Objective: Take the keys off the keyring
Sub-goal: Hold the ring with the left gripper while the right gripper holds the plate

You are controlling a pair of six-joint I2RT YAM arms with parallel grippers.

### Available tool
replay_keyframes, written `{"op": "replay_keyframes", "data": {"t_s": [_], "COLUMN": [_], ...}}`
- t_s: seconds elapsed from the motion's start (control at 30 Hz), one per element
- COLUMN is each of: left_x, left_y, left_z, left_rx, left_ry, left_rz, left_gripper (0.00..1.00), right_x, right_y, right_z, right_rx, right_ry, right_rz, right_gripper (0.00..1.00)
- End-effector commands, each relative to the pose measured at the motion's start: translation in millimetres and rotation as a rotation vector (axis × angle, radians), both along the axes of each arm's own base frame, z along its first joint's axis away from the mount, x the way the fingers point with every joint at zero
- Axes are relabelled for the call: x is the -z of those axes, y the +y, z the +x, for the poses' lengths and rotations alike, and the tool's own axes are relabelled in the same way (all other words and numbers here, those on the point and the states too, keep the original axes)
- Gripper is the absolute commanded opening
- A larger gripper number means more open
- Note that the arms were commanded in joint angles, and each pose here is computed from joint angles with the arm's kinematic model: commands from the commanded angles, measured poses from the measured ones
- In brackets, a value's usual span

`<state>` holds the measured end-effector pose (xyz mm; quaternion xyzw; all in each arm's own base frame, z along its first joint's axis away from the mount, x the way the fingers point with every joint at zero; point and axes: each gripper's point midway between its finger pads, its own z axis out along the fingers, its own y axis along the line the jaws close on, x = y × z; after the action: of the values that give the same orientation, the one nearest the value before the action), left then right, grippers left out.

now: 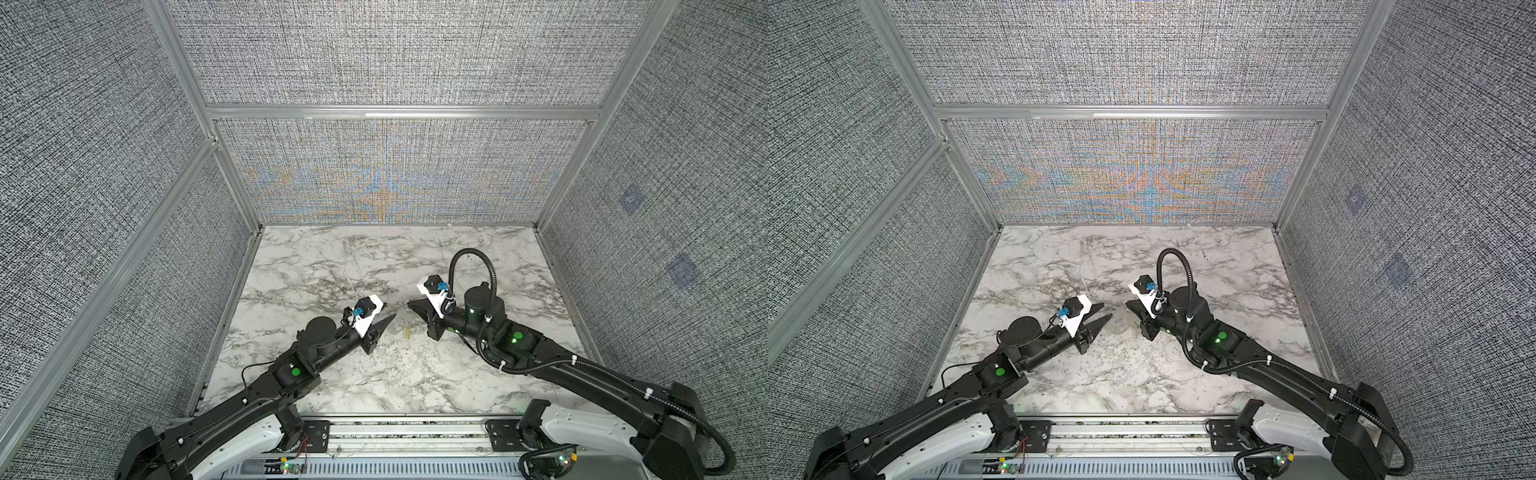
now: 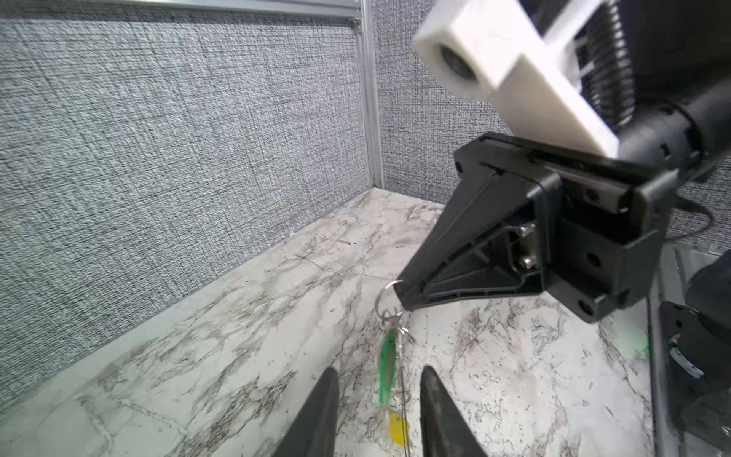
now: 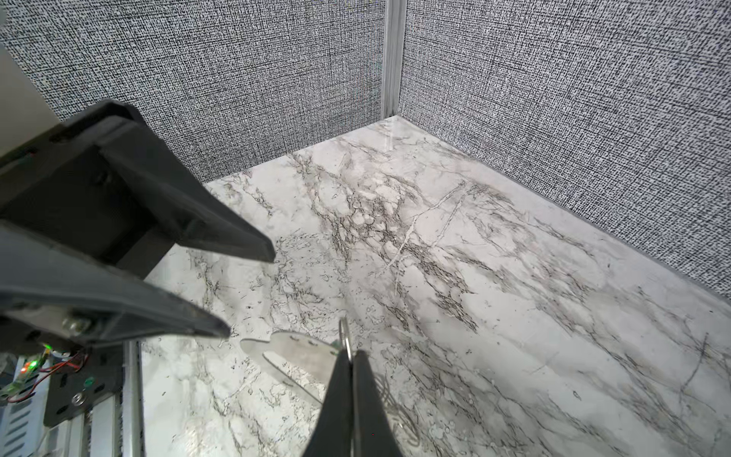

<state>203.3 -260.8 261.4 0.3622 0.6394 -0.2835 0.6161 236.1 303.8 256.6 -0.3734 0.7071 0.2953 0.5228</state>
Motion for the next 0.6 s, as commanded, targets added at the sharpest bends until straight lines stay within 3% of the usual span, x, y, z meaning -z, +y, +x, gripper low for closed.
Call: {"op": "replay_keyframes", "data": {"t_s": [0.0,0.57], "left_x": [1.4,3.3], "left_y": [3.6,-7.2], "left_z": [-1.0,-9.4], "left_rx": [-0.002,0.154], "left_ry": [-0.029,-0.022], "left_rz": [0.043,0.110], "left_gripper": [0.37,0.36], "right_x": [-13.2,-13.0], "right_y": [5.3,9.2], "right_z": [-5.5,-28.7], "right_rx": [-0.053,-0.216], "right_ry": [-0.061,-0.161], "right_rz": [0.045,0.060], "right_gripper": [0.00,0.00]}}
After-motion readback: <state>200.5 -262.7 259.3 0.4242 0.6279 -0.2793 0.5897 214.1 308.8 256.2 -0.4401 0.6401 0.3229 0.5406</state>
